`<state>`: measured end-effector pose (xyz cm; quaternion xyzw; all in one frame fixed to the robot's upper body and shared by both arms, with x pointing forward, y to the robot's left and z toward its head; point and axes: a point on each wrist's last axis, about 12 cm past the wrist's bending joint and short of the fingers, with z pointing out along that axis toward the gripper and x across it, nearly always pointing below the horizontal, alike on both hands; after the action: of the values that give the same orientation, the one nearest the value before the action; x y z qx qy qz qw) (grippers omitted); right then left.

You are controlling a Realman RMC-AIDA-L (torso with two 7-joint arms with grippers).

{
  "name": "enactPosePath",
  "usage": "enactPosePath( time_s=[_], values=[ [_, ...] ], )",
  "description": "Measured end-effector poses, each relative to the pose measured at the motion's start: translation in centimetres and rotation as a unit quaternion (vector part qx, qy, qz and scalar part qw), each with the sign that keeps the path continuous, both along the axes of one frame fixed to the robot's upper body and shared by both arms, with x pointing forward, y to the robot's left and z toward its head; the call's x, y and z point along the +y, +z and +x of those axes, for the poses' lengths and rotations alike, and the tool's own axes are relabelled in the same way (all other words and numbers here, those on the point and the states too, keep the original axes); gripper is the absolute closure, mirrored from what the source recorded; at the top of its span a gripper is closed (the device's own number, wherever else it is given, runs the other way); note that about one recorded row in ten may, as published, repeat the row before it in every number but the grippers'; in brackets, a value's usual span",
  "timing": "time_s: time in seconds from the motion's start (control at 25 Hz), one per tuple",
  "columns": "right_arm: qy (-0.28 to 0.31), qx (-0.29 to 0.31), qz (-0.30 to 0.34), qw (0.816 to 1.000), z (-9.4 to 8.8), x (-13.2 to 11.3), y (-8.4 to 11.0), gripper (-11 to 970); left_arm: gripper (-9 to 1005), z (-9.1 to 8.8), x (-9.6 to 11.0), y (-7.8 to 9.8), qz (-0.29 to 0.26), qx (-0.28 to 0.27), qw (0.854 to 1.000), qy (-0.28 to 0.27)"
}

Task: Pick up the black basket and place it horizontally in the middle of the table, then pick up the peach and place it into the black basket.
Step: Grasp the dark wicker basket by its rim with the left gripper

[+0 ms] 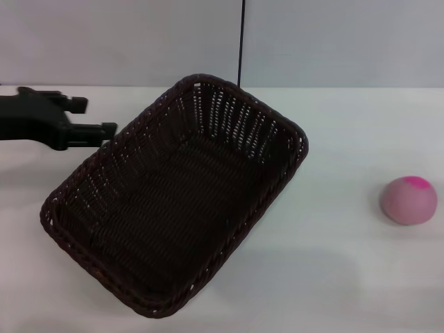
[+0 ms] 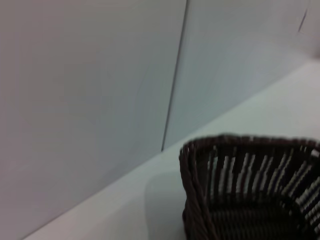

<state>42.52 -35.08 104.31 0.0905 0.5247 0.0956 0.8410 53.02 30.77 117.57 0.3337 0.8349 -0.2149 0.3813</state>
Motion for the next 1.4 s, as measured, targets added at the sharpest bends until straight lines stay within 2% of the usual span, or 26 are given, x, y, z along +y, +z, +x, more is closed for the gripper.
enactPosePath(
  time_s=[0.08, 0.36, 0.88, 1.4],
  values=[
    [0.0, 0.0, -0.001, 1.0, 0.0, -0.1, 0.0, 234, 268, 0.8, -1.4, -0.3, 0.03, 0.007, 1.0, -0.002],
    [0.0, -0.007, -0.006, 1.0, 0.0, -0.2, 0.2, 234, 267, 1.4, -3.4, -0.9, 0.079, 0.037, 0.996, -0.017],
    [0.004, -0.008, -0.006, 1.0, 0.4, -0.1, 0.3, 234, 274, 1.5, -4.4, -1.9, 0.116, 0.062, 0.991, -0.014],
    [0.007, -0.006, -0.006, 1.0, 0.6, 0.0, 0.3, 234, 383, 2.2, -5.7, -2.8, 0.168, 0.077, 0.982, -0.034]
  ],
)
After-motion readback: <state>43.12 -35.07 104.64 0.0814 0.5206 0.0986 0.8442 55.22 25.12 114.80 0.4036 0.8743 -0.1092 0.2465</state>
